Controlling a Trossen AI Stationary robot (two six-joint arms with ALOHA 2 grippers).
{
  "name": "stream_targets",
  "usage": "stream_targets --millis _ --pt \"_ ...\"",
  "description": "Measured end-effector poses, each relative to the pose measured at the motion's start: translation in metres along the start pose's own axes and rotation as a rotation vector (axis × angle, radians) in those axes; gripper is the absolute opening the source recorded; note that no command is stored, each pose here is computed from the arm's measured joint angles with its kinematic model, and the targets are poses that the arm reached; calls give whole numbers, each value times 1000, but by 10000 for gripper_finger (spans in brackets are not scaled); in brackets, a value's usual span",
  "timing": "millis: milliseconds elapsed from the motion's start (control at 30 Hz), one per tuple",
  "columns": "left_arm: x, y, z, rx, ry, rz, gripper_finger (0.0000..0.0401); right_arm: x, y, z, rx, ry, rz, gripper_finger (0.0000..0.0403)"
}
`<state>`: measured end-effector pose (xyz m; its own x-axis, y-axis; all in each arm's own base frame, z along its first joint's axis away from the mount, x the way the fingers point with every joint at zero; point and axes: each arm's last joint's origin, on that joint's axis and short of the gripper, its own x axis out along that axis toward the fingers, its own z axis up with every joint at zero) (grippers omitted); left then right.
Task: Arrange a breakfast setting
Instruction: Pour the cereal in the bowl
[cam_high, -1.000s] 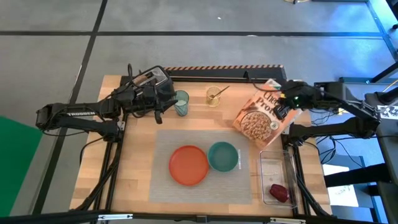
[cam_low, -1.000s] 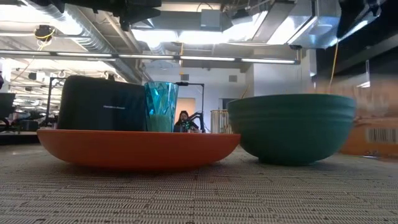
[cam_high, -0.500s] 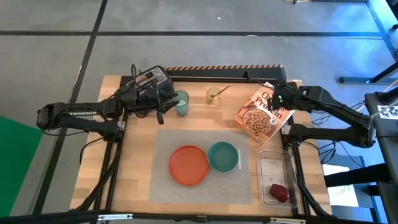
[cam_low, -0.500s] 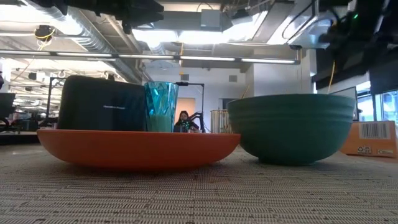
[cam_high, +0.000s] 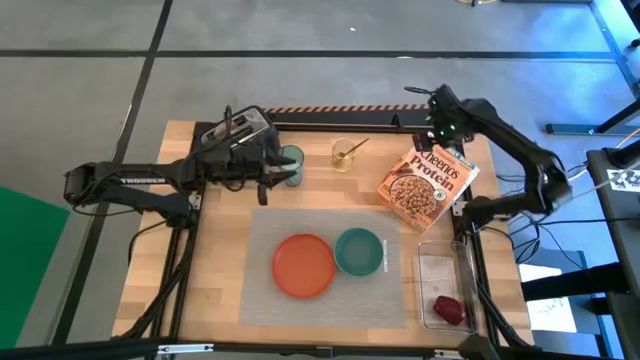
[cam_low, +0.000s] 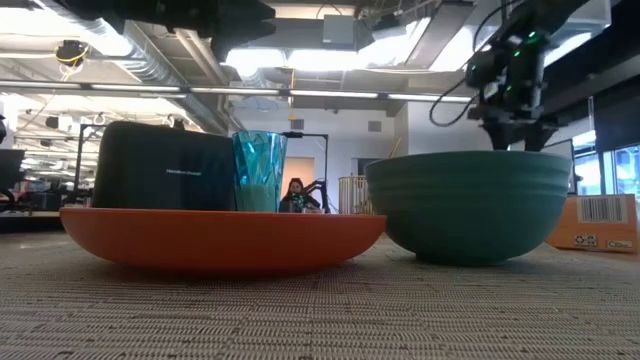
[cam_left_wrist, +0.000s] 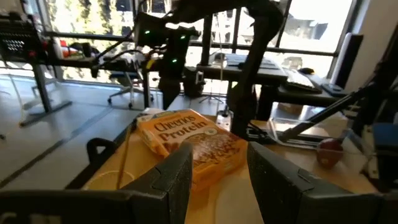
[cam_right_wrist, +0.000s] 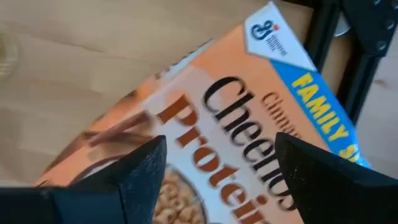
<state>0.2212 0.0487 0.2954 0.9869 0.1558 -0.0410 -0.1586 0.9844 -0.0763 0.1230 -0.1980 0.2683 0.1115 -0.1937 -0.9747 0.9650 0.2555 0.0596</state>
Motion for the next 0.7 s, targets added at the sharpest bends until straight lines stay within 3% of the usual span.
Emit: stream_targets --millis 333,433,500,700 --pt "0 1 -5 -102 45 39 147 31 7 24 69 17 -17 257" --pt "0 2 -5 -102 47 53 148 33 5 26 91 -9 -92 245" --pt "0 3 -5 -101 43 81 148 34 5 30 159 -73 -141 236" --pt "0 5 -5 -74 40 121 148 33 -2 46 388 -224 -106 214"
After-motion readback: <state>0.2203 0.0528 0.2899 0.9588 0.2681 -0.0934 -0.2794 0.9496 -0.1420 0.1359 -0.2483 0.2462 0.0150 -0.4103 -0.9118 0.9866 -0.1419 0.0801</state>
